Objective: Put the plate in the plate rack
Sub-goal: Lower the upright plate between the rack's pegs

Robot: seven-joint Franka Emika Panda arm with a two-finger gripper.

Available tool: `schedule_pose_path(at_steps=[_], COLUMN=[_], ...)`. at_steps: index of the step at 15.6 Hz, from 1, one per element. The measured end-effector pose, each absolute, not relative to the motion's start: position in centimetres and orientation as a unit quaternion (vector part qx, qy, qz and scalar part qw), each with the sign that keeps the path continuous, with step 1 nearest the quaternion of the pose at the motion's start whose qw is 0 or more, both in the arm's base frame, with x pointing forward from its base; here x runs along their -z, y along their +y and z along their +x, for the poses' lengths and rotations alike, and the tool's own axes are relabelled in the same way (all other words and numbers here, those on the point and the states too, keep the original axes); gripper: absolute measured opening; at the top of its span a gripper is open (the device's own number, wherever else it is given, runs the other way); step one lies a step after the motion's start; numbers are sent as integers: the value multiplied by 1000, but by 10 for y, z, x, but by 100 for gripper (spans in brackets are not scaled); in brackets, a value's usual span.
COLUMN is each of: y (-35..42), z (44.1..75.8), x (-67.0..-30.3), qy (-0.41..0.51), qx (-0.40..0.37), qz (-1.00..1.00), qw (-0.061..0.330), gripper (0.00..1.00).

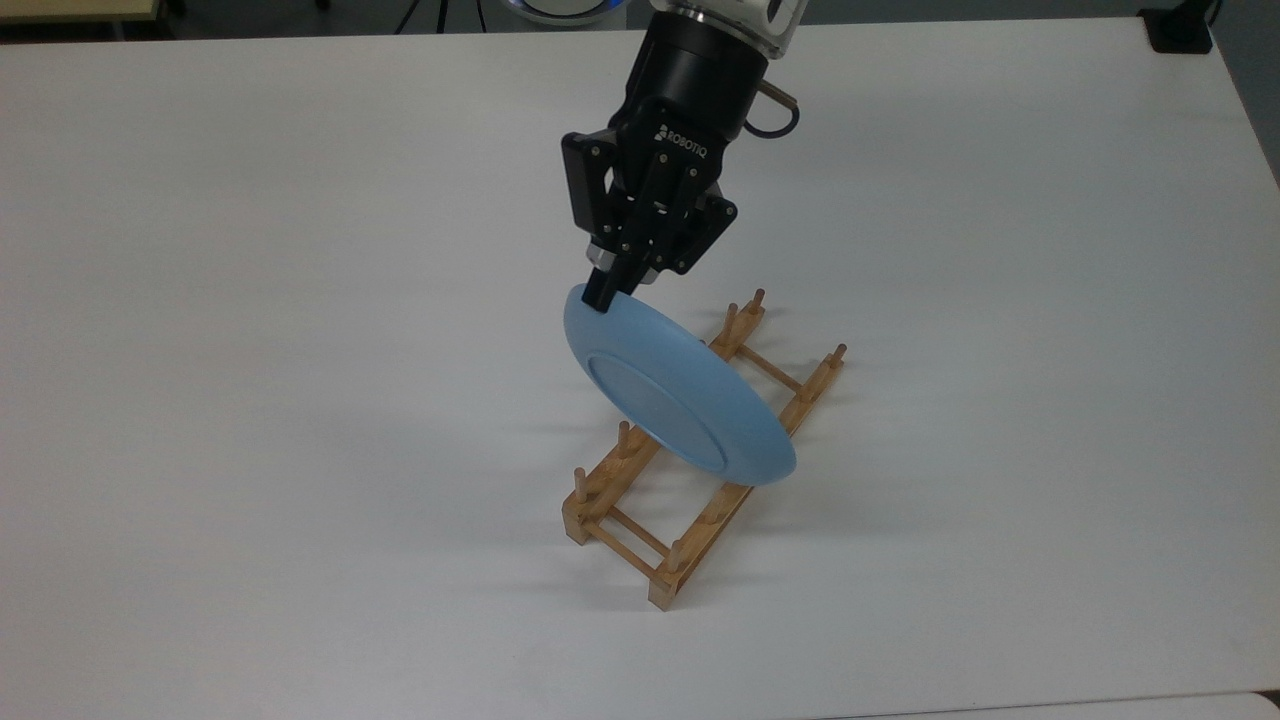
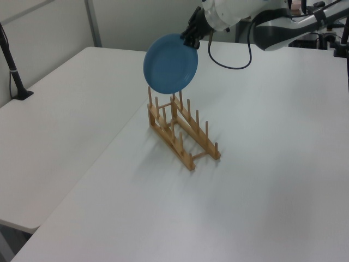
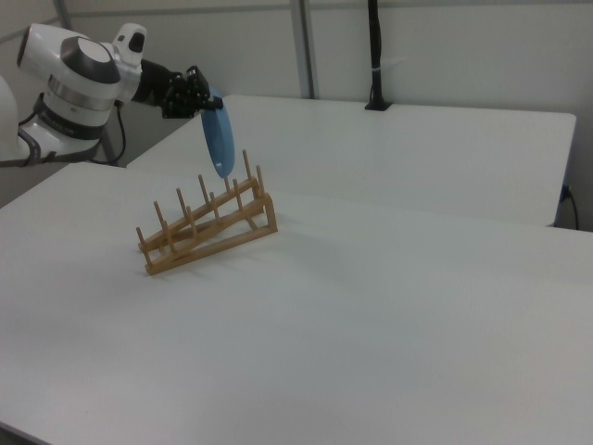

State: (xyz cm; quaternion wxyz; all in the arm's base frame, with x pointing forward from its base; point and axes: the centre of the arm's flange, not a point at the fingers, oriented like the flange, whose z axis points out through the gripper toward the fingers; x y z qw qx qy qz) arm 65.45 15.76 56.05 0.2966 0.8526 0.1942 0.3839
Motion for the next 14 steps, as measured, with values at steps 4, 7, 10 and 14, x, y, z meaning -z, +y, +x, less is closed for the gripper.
schedule_pose_path(at_steps=[4,7,10,14], y=[174,175,175,176], z=[649,648,652,654], x=[-551,-539,-525,-512], qy=[204,202,196,199], qx=[-381,-383,-390,-384], qz=[854,851,845,848], qw=[289,298,308,307], gripper=[9,9,9,9])
